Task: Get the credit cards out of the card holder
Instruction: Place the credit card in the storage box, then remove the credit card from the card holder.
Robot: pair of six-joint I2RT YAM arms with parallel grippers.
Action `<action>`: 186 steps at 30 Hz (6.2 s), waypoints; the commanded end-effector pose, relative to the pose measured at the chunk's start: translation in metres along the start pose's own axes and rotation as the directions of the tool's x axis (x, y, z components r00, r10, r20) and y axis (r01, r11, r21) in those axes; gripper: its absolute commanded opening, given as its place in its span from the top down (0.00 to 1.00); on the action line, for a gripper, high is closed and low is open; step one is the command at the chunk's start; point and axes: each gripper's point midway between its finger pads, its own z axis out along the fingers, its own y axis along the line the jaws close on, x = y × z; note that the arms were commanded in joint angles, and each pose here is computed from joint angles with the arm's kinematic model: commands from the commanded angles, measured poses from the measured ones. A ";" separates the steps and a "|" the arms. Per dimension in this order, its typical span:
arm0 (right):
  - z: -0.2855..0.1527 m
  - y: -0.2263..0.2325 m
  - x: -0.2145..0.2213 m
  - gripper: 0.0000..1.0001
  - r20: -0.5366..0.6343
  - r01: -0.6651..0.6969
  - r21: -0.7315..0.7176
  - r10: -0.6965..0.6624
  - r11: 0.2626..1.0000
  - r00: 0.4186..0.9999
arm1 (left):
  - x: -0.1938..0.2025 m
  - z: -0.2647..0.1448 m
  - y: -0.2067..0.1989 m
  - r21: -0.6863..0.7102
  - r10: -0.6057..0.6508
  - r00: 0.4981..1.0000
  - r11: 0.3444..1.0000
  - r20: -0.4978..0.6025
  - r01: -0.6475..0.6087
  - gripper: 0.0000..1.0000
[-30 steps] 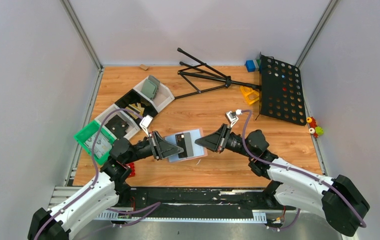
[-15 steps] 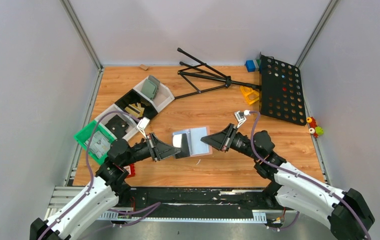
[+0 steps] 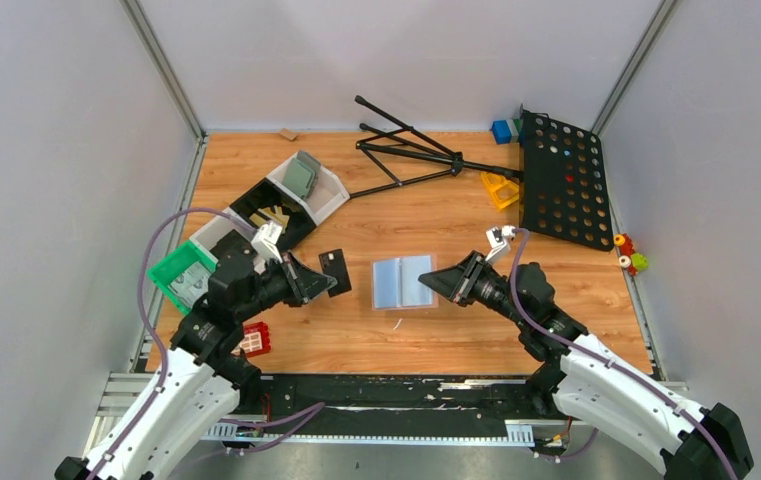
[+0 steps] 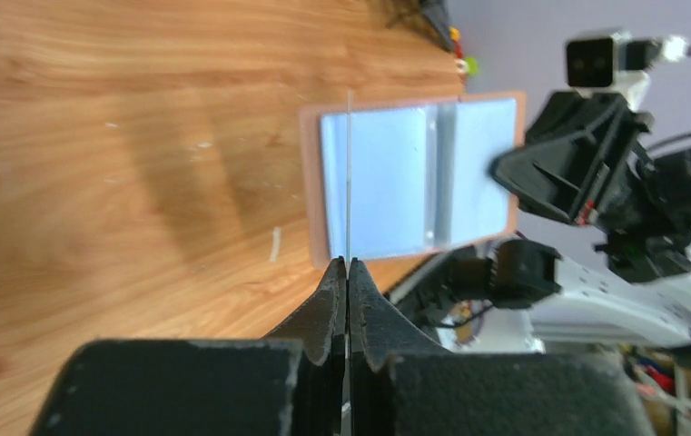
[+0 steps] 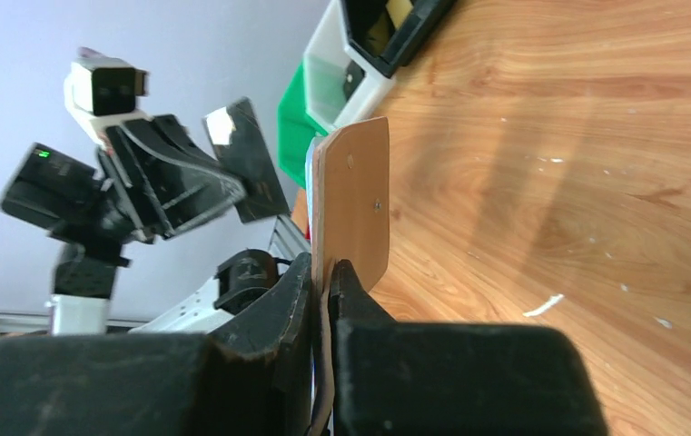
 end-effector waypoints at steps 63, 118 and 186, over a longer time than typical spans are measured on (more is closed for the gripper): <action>0.005 0.005 0.005 1.00 -0.084 0.154 -0.012 -0.154 0.988 0.984 | -0.172 -0.066 0.294 -0.713 -0.056 0.883 0.567 0.466 0.412 0.95; 0.036 0.023 -0.001 1.00 -0.049 -0.147 -0.161 0.141 0.976 0.989 | -0.008 0.016 0.020 0.161 -0.096 0.995 0.982 -0.024 0.099 0.02; 0.041 -0.104 0.079 0.71 -0.310 0.031 0.227 0.043 0.973 0.950 | 0.080 0.069 0.084 -0.007 -0.047 0.981 0.999 -0.188 0.047 1.00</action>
